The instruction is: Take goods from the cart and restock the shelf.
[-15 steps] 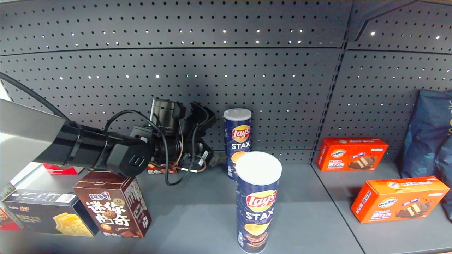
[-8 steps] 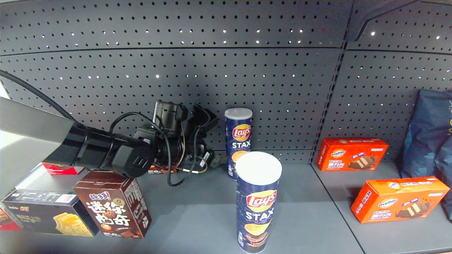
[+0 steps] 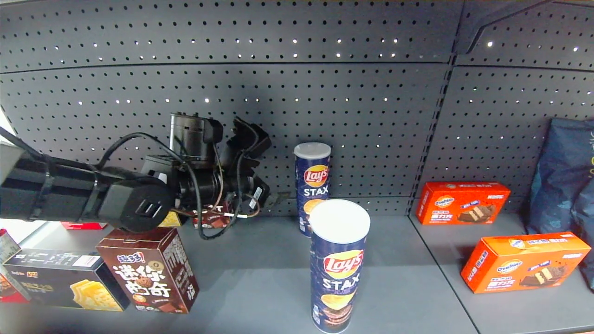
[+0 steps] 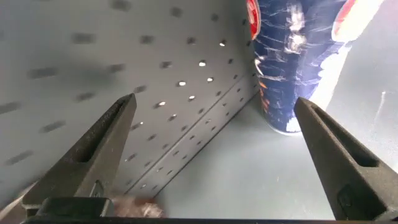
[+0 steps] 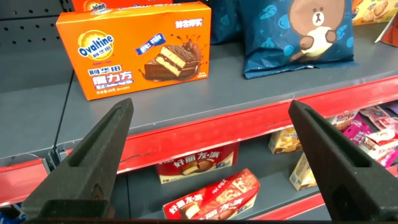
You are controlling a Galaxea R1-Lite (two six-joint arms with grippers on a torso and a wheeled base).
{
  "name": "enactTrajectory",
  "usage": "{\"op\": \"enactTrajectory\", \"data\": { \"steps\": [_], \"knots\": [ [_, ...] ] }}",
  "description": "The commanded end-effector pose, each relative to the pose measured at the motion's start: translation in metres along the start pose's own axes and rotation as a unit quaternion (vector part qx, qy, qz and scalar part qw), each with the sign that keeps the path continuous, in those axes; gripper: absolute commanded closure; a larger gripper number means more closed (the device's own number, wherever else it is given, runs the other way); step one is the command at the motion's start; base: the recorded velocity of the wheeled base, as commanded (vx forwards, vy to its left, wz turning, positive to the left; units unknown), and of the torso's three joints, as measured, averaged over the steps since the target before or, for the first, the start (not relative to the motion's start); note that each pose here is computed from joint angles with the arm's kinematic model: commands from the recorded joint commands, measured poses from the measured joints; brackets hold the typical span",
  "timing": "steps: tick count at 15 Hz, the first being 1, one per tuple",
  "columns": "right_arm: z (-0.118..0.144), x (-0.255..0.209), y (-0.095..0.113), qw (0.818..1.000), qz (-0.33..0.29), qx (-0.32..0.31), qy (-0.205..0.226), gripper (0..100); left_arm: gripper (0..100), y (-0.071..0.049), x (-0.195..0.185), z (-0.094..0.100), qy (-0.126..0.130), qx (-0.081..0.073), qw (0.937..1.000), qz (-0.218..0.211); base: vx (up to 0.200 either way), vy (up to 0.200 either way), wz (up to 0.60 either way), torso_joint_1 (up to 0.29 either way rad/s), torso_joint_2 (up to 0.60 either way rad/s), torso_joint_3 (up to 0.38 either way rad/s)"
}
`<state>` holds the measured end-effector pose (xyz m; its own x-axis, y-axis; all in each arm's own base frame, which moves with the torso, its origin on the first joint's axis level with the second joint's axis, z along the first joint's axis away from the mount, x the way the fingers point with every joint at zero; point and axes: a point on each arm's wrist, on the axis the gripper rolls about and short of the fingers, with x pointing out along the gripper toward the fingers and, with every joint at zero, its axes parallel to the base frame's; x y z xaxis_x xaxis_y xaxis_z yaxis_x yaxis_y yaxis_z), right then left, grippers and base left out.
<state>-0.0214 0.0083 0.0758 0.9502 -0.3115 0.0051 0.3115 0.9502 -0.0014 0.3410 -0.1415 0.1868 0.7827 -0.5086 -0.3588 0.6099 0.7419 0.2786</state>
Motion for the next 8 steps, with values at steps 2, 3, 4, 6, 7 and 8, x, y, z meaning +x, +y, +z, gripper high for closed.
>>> {"op": "enactTrajectory", "data": {
  "steps": [2, 3, 4, 6, 7, 8],
  "knots": [
    [0.000, 0.000, 0.000, 1.000, 0.000, 0.000, 0.000, 0, 0, 0.013, -0.057, 0.032, -0.060, -0.002, 0.9974, 0.040, 0.000, 0.000, 0.00, 0.000, 0.00, 0.000],
    [0.000, 0.000, 0.000, 1.000, 0.000, 0.000, 0.000, 0, 0, 0.016, -0.069, 0.036, -0.066, -0.002, 0.9963, 0.056, 0.000, 0.000, 0.00, 0.000, 0.00, 0.000],
    [0.000, 0.000, 0.000, 1.000, 0.000, 0.000, 0.001, 0, 0, 0.017, -0.076, 0.036, -0.065, -0.003, 0.9957, 0.065, 0.000, 0.000, 0.00, 0.000, 0.00, 0.000],
    [0.000, 0.000, 0.000, 1.000, 0.000, 0.000, 0.000, 0, 0, 0.011, -0.107, 0.033, -0.062, -0.007, 0.9950, 0.078, 0.000, 0.000, 0.00, 0.000, 0.00, 0.000],
    [0.000, 0.000, 0.000, 1.000, 0.000, 0.000, 0.000, 0, 0, 0.010, -0.118, 0.031, -0.061, -0.008, 0.9938, 0.093, 0.000, 0.000, 0.00, 0.000, 0.00, 0.000],
    [0.000, 0.000, 0.000, 1.000, 0.000, 0.000, 0.000, 0, 0, 0.008, -0.129, 0.031, -0.060, -0.008, 0.9915, 0.115, 0.000, 0.000, 0.00, 0.000, 0.00, 0.000]
  ]
}}
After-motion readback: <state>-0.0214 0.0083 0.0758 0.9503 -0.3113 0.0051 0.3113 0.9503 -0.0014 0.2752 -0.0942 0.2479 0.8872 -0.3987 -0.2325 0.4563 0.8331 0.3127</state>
